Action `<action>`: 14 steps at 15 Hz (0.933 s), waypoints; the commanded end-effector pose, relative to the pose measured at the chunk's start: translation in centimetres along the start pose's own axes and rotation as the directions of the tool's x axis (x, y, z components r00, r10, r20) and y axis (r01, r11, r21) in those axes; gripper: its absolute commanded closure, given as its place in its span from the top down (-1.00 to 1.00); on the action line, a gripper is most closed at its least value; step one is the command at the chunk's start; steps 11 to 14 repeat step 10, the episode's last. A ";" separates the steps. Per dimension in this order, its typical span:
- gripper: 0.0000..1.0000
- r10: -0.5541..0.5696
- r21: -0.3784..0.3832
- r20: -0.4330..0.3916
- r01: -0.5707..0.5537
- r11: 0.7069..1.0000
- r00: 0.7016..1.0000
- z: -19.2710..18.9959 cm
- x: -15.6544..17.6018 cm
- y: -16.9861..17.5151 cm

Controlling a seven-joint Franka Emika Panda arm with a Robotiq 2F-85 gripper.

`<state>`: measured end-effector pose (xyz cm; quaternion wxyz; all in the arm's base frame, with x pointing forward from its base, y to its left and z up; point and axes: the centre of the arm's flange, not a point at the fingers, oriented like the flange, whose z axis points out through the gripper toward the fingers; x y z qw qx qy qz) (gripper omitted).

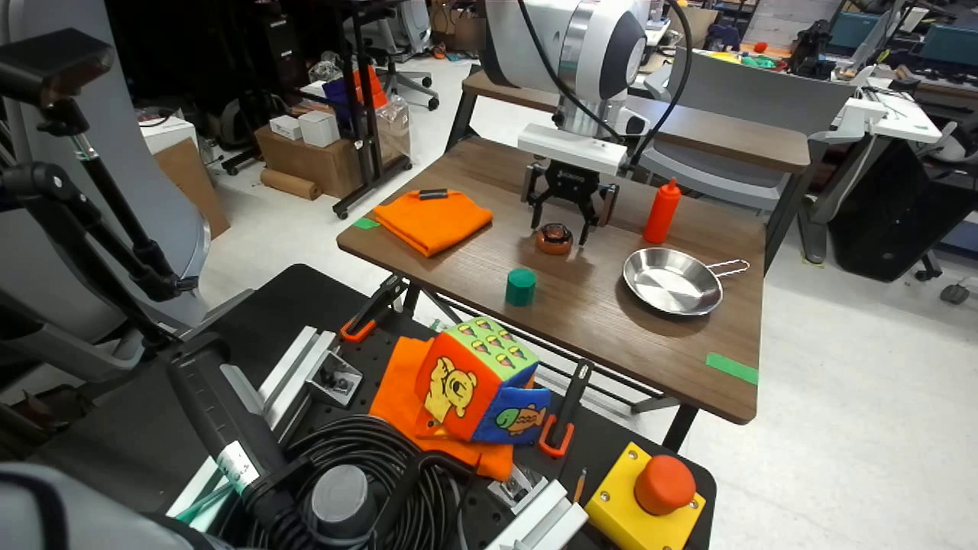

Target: Move the donut to the left.

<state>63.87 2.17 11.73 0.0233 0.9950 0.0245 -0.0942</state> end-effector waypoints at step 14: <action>1.00 0.224 -0.082 0.196 -0.211 0.974 0.955 -8.9 -9.3 9.9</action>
